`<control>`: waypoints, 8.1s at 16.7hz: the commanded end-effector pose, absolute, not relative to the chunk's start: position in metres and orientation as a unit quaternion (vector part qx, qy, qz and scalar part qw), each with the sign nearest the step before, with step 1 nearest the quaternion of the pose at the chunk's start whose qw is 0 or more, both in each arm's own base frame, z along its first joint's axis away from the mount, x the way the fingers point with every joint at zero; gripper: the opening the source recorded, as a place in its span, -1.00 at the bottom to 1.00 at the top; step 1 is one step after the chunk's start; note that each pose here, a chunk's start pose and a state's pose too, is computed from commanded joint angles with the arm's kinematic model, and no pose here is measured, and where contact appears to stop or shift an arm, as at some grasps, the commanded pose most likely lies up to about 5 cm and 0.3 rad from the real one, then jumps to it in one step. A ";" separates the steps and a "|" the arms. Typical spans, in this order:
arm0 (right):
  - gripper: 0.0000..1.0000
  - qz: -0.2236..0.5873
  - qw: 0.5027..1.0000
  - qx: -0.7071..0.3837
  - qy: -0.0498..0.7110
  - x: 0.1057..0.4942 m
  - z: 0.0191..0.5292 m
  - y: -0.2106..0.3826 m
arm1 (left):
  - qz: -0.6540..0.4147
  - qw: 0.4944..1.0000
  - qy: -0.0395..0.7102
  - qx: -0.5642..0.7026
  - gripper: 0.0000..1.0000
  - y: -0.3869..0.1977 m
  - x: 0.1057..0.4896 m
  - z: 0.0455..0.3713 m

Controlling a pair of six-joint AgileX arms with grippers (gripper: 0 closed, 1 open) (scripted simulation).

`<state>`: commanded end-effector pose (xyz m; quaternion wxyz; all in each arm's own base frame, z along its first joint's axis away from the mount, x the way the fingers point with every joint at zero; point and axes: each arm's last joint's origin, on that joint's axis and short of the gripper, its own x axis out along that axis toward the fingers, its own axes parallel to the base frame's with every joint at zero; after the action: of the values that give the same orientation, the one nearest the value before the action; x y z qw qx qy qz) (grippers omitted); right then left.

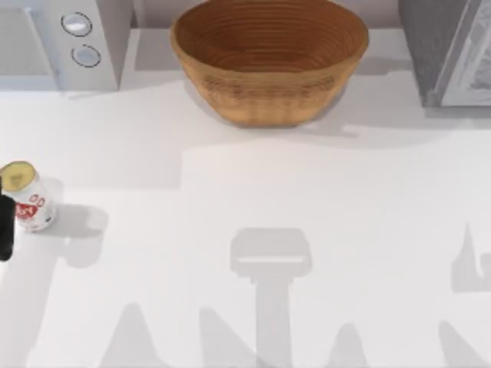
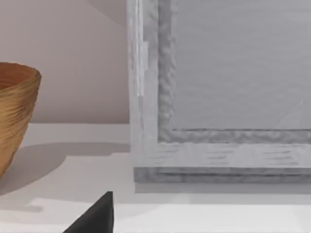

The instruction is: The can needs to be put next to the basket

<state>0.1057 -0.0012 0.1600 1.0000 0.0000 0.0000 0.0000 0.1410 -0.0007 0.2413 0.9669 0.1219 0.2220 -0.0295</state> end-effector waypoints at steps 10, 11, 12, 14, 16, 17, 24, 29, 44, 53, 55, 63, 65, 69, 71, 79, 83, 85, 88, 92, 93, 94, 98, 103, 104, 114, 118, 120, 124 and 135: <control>1.00 0.000 1.000 0.000 0.000 0.106 0.160 -0.001 | -0.190 0.753 0.576 0.253 1.00 0.001 0.302 0.247; 1.00 0.000 1.000 0.000 0.000 0.106 0.160 -0.001 | -0.207 0.733 0.594 0.259 1.00 0.001 0.315 0.243; 1.00 0.000 1.000 0.000 0.000 0.106 0.160 -0.001 | -0.222 0.714 0.609 0.264 1.00 0.000 0.327 0.238; 1.00 0.000 1.000 0.000 0.000 0.106 0.160 -0.001 | -0.248 0.684 0.630 0.271 1.00 0.000 0.347 0.230; 1.00 0.000 1.000 0.000 0.000 0.106 0.160 -0.001 | -0.266 0.663 0.643 0.275 1.00 0.000 0.362 0.222; 1.00 0.000 1.000 0.000 0.000 0.106 0.160 -0.001 | -0.272 0.656 0.647 0.276 1.00 0.000 0.366 0.220; 1.00 0.000 1.000 0.000 0.000 0.106 0.160 -0.001 | -0.275 0.652 0.650 0.276 1.00 0.001 0.369 0.216; 1.00 0.000 1.000 0.000 0.000 0.106 0.160 -0.001 | -0.276 0.653 0.648 0.278 1.00 0.000 0.371 0.179; 1.00 0.000 1.000 0.000 0.000 0.106 0.160 -0.001 | -0.277 0.651 0.650 0.277 -0.21 0.000 0.369 0.157; 1.00 0.000 1.000 0.000 0.000 0.106 0.160 -0.001 | -0.277 0.651 0.650 0.277 -1.00 0.000 0.369 0.157; 1.00 0.000 1.000 0.000 0.000 0.106 0.160 -0.001 | -0.277 0.651 0.650 0.277 -1.00 0.000 0.369 0.157; 1.00 0.000 1.000 0.000 0.000 0.106 0.160 -0.001 | -0.276 0.643 0.659 0.278 -1.00 -0.039 0.370 0.161; 1.00 0.000 1.000 0.000 0.000 0.106 0.160 -0.001 | -0.269 0.638 0.667 0.276 -1.00 -0.078 0.369 0.164; 1.00 0.000 1.000 0.000 0.000 0.106 0.160 -0.001 | -0.226 0.642 0.689 0.249 -1.00 -0.168 0.356 0.170; 1.00 0.000 1.000 0.000 0.000 0.106 0.160 -0.001 | -0.191 0.651 0.700 0.223 -1.00 -0.207 0.347 0.172; 1.00 0.000 1.000 0.000 0.000 0.106 0.160 -0.001 | -0.049 0.694 0.715 0.072 -1.00 -0.279 0.352 0.176; 1.00 0.000 1.000 0.000 0.000 0.106 0.160 -0.001 | -0.010 0.706 0.708 0.013 -1.00 -0.278 0.370 0.178; 1.00 0.000 1.000 0.000 0.000 0.106 0.160 -0.001 | -0.007 0.708 0.706 0.008 -1.00 -0.277 0.372 0.178; 1.00 0.000 1.000 0.000 0.000 0.106 0.160 -0.001 | -0.009 0.708 0.706 0.010 -1.00 -0.278 0.370 0.178; 1.00 0.000 1.000 0.000 0.000 0.106 0.160 -0.001 | -0.019 0.719 0.692 0.059 -1.00 -0.299 0.354 0.173; 1.00 0.000 1.000 0.000 0.000 0.106 0.160 -0.001 | -0.024 0.723 0.686 0.079 -1.00 -0.307 0.347 0.170; 1.00 0.000 1.000 0.000 0.000 0.106 0.160 -0.001 | -0.027 0.724 0.683 0.092 -1.00 -0.313 0.342 0.166; 1.00 0.000 1.000 0.000 0.000 0.106 0.160 -0.001 | -0.019 0.714 0.696 0.072 -1.00 -0.304 0.352 0.157; 1.00 0.000 1.000 0.000 0.000 0.106 0.160 -0.001 | -0.007 0.708 0.706 0.008 -1.00 -0.277 0.372 0.170; 1.00 0.000 1.000 0.000 0.000 0.106 0.160 -0.001 | -0.007 0.708 0.706 0.008 -1.00 -0.277 0.372 0.170; 1.00 0.000 1.000 0.000 0.000 0.106 0.160 -0.001 | -0.007 0.708 0.706 0.008 0.21 -0.277 0.372 0.170; 1.00 0.000 1.000 0.000 0.000 0.106 0.160 -0.001 | -0.007 0.708 0.706 0.008 0.81 -0.277 0.372 0.170; 1.00 0.000 1.000 0.000 0.000 0.106 0.160 -0.001 | -0.007 0.708 0.706 0.008 1.00 -0.277 0.372 0.170; 1.00 0.000 1.000 0.000 0.000 0.106 0.160 -0.001 | -0.007 0.708 0.706 0.008 1.00 -0.277 0.372 0.170; 1.00 0.000 1.000 0.000 0.000 0.106 0.160 -0.001 | -0.007 0.707 0.707 0.009 1.00 -0.278 0.372 0.205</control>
<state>0.1057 -0.0012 0.1600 1.0000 0.0000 0.0000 0.0000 0.3717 -0.2780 0.2050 0.7074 0.0085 0.7067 -0.0073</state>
